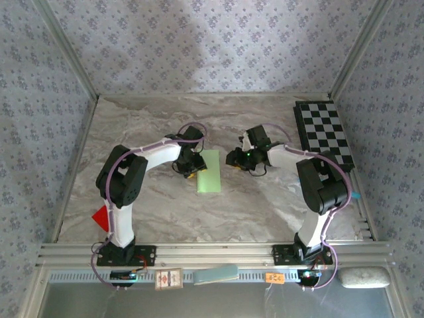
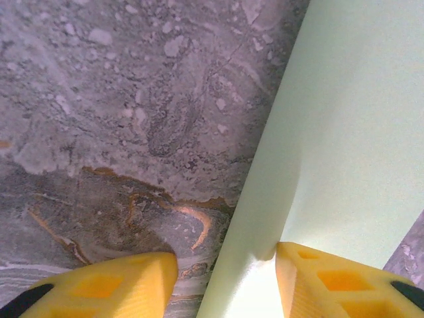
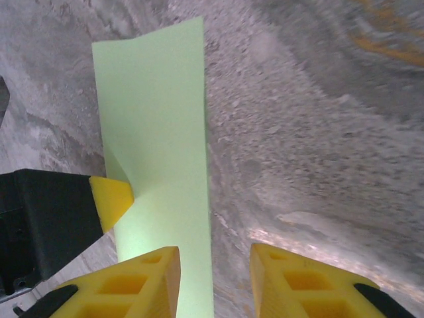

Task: Fold a paper plane with a square sheet of paper (pick it up from the middle)
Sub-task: Hold the square sheet of paper at the center of the table.

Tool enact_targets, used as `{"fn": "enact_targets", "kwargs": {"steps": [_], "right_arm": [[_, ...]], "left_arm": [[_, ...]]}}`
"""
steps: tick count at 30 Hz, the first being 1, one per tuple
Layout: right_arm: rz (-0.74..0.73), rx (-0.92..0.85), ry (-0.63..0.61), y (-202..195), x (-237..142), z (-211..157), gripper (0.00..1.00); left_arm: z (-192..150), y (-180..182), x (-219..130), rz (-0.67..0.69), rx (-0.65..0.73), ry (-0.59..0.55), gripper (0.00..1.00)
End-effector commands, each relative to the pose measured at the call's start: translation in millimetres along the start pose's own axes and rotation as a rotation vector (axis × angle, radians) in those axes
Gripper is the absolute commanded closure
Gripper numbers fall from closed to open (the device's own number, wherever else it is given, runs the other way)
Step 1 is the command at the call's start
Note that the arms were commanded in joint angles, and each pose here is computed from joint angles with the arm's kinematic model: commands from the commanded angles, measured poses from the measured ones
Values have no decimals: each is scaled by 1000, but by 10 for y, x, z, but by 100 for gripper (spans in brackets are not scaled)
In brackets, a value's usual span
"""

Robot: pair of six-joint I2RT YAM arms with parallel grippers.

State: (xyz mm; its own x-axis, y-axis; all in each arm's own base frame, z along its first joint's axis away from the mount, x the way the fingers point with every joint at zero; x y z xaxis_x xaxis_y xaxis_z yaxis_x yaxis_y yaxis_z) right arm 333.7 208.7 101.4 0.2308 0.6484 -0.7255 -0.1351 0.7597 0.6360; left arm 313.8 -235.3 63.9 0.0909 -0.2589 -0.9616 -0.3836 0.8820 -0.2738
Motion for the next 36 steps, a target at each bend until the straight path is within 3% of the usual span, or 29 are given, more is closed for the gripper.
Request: {"fn": "enact_targets", "kwargs": {"steps": [1, 20, 31, 36], "right_arm": [[54, -45, 18, 151, 68, 33, 66], [98, -55, 129, 293, 539, -71, 80], [-84, 18, 199, -89, 665, -268, 83], [-199, 21, 249, -283, 661, -400, 84]], "left_arm": [[-382, 448, 708, 184, 8, 169, 53], [-388, 459, 747, 189, -5, 169, 53], [-372, 425, 715, 175, -4, 161, 52], [-264, 237, 462, 119, 11, 107, 52]]}}
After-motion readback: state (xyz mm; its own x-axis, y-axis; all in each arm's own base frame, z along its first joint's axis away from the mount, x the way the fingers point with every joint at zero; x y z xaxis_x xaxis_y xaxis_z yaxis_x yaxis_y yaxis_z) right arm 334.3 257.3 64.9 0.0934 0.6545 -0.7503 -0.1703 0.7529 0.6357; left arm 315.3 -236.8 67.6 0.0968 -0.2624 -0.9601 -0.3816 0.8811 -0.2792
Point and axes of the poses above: each hand's point on the last joint's axis, 136 mm out from that joint toward the fingers, its own x axis out along the fingers, its own y axis along the line the jaws close on, z = x × y, the point moved 6 cm from there along -x, back along the fingers, and after that the axes turned 5 degrees about -x, right-handed, at the moved point
